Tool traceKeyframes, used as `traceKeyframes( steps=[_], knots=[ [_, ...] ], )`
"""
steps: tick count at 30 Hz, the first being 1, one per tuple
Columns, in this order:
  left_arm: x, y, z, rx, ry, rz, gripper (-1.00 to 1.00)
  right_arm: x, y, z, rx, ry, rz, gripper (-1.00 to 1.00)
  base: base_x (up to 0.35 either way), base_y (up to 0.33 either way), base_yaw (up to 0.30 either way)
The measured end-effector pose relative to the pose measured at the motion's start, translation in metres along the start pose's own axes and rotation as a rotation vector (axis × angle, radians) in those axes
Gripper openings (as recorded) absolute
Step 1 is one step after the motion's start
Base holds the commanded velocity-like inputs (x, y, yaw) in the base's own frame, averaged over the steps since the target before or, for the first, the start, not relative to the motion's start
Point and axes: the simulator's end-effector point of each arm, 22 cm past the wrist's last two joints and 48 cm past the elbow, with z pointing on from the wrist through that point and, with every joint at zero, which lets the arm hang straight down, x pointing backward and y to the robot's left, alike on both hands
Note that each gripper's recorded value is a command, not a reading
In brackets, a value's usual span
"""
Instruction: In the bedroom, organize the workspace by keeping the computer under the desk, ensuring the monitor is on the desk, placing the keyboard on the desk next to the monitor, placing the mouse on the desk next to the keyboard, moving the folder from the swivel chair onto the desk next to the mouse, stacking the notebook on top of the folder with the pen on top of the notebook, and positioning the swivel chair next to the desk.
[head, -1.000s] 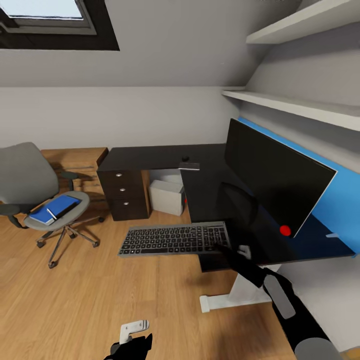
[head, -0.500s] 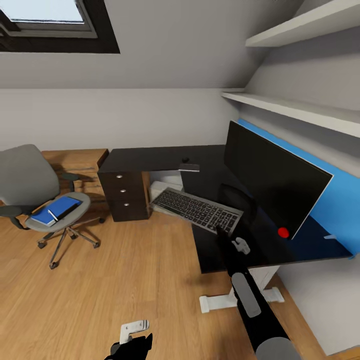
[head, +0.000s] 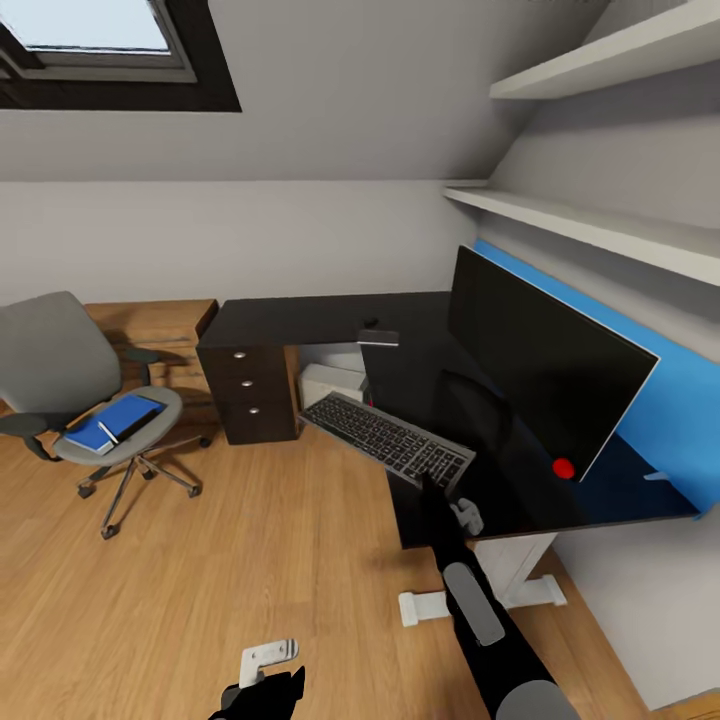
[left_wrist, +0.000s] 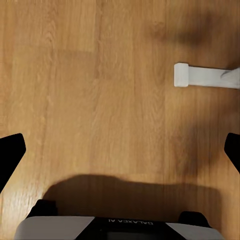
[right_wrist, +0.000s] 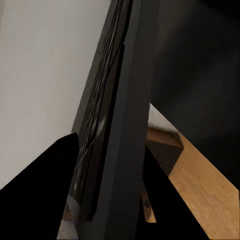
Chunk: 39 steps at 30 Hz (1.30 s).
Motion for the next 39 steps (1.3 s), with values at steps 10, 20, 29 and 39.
traceKeyframes(
  steps=[10,20,29,39],
  knots=[
    [-0.002,-0.001,-0.01,0.0,0.0,0.0,1.0,-0.014,0.016,-0.006,-0.039,-0.053,0.049,-1.0,0.0,0.0,0.0],
    [-0.001,-0.003,-0.019,0.0,0.006,0.001,1.0,-0.041,0.016,-0.02,-0.017,-0.227,-0.115,-1.0,0.0,0.0,0.0],
    [-0.002,-0.003,-0.021,0.0,0.005,0.003,1.0,-0.001,0.047,-0.023,-0.11,-0.139,-0.164,-1.0,0.0,0.0,0.0],
    [-0.002,-0.003,-0.021,0.001,0.006,0.003,1.0,0.0,0.048,-0.024,-0.112,-0.142,-0.164,-1.0,0.0,0.0,0.0]
  ],
)
